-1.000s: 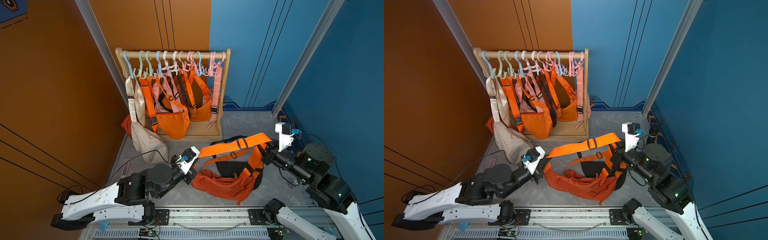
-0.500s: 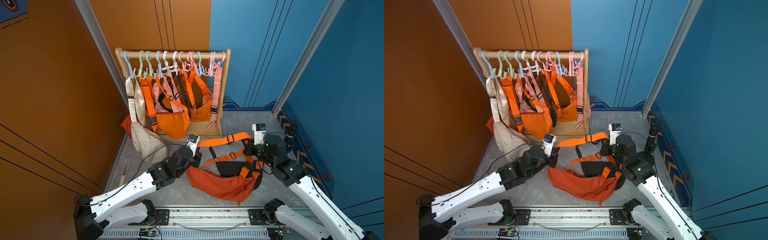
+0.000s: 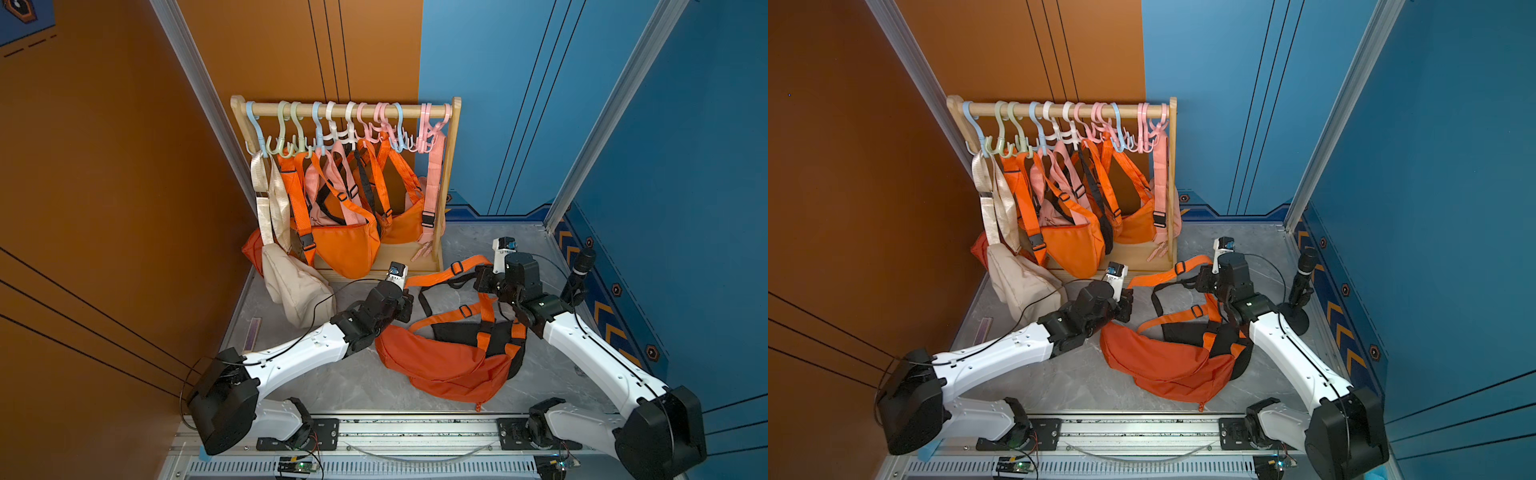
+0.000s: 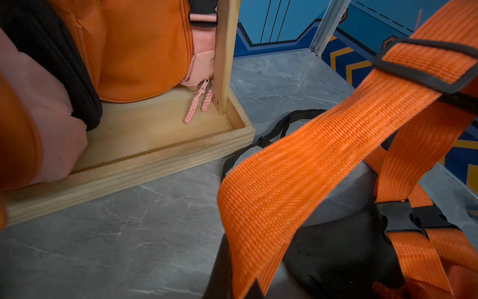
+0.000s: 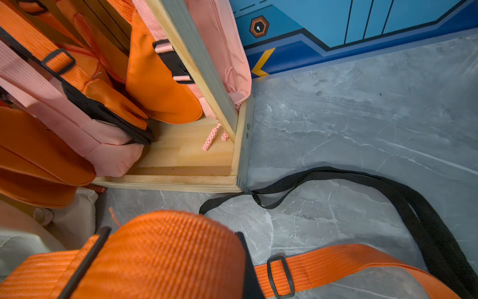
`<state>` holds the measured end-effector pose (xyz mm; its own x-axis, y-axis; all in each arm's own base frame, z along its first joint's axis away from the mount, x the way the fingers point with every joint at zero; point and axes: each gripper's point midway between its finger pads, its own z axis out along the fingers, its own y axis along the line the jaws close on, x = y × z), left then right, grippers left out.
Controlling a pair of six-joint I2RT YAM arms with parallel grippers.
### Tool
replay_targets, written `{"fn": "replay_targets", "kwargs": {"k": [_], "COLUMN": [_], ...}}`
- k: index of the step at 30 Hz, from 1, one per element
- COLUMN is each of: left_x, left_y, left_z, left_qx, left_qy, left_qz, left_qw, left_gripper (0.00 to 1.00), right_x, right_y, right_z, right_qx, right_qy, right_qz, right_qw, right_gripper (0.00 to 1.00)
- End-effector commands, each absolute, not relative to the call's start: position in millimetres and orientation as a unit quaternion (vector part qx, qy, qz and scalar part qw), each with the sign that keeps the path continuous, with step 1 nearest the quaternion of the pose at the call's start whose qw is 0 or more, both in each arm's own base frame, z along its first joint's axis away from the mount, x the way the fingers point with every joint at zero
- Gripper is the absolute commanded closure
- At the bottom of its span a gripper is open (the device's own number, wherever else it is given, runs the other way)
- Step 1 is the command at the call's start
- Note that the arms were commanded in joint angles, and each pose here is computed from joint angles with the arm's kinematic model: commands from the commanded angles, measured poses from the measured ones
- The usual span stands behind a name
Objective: Take the bag off the hook
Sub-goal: Place the bag inside the bag.
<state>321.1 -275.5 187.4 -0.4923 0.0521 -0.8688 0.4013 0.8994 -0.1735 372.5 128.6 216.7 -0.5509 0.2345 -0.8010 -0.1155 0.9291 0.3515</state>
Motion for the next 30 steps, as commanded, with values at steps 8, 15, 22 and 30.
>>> {"fn": "replay_targets", "kwargs": {"k": [8,15,22,30], "left_x": [356.4,366.0,367.5,358.6], "left_y": [-295.6,-303.6,-309.5,-306.8], "left_z": [134.5,100.0,82.0,98.1], "left_qx": [0.105,0.101,0.104,0.113], "left_qy": [0.867,0.883,0.89,0.881], "left_qz": [-0.198,-0.197,-0.201,-0.206], "left_qw": [0.446,0.415,0.396,0.411], "left_gripper": [1.0,1.0,0.68,0.36], "right_x": [402.2,407.8,412.5,411.8], "right_y": [114.1,110.6,103.3,101.0], "right_z": [146.9,109.5,93.3,105.4], "right_qx": [0.086,0.09,0.098,0.097], "right_qy": [0.895,0.912,0.919,0.915], "right_qz": [0.153,0.144,0.136,0.138], "right_qw": [0.41,0.374,0.358,0.367], "right_gripper": [0.94,0.76,0.57,0.16]}}
